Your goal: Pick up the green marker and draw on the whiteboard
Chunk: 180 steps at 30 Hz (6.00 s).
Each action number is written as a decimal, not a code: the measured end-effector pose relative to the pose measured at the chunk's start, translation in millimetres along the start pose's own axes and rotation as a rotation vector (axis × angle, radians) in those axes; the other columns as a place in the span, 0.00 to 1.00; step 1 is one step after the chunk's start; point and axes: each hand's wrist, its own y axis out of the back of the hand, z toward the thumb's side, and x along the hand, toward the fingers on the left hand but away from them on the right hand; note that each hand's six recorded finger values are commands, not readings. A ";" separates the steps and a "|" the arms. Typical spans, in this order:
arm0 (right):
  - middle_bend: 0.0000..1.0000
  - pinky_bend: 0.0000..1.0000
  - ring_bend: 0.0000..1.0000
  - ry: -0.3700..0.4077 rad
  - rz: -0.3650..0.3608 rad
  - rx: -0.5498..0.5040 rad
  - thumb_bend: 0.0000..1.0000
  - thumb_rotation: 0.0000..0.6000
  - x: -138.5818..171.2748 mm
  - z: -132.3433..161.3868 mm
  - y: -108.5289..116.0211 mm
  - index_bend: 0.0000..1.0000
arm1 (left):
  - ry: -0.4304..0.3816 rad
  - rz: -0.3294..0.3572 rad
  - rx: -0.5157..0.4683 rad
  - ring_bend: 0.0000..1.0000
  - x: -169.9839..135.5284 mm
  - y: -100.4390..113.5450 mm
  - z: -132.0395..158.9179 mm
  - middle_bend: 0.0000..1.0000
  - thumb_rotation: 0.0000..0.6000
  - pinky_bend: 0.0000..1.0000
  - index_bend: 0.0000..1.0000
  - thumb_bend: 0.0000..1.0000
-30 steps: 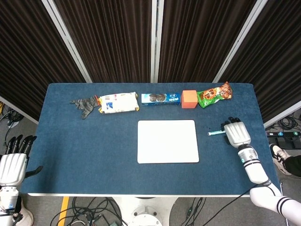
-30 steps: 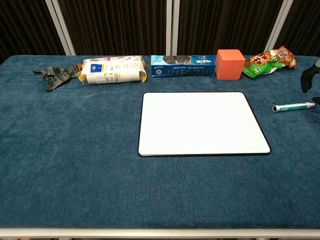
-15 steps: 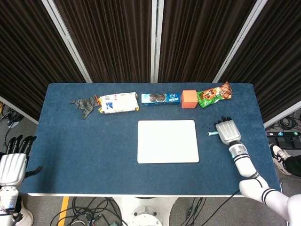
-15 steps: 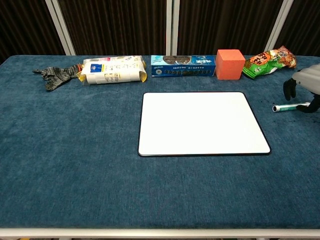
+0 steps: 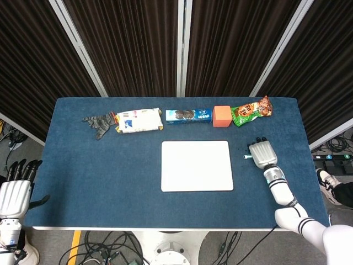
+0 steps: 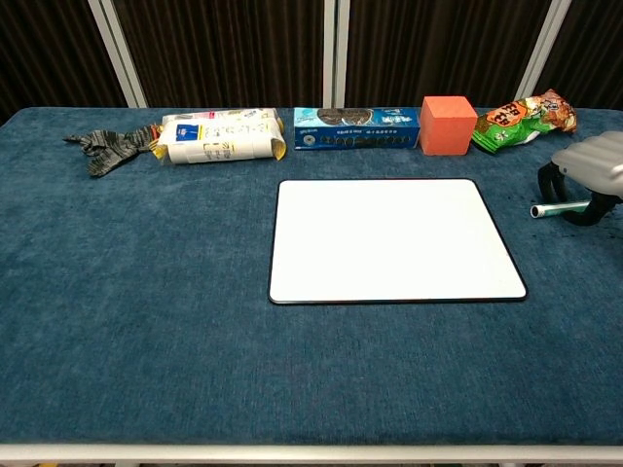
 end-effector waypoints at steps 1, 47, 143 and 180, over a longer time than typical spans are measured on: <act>0.45 0.24 0.22 0.000 0.000 0.000 0.29 1.00 -0.4 0.0 -0.3 0.47 | 0.001 0.000 0.000 0.00 0.0 0.0 -0.1 0.12 1.00 0.00 0.12 0.00; 0.56 0.30 0.36 0.494 0.006 -1.310 0.42 1.00 24.9 139.3 150.3 0.72 | -0.041 0.014 -0.010 0.00 -3.2 11.1 5.5 0.12 1.00 0.00 0.12 0.00; 0.56 0.23 0.36 0.384 -0.120 -1.373 0.53 1.00 3.5 170.2 91.8 0.73 | -0.046 0.026 -0.103 0.00 -4.7 -14.0 -10.7 0.12 1.00 0.00 0.12 0.00; 0.24 0.00 0.06 0.003 -0.105 0.228 0.44 1.00 4.9 4.6 17.2 0.17 | -0.067 -0.016 -0.071 0.00 4.2 -12.3 7.5 0.12 1.00 0.00 0.12 0.00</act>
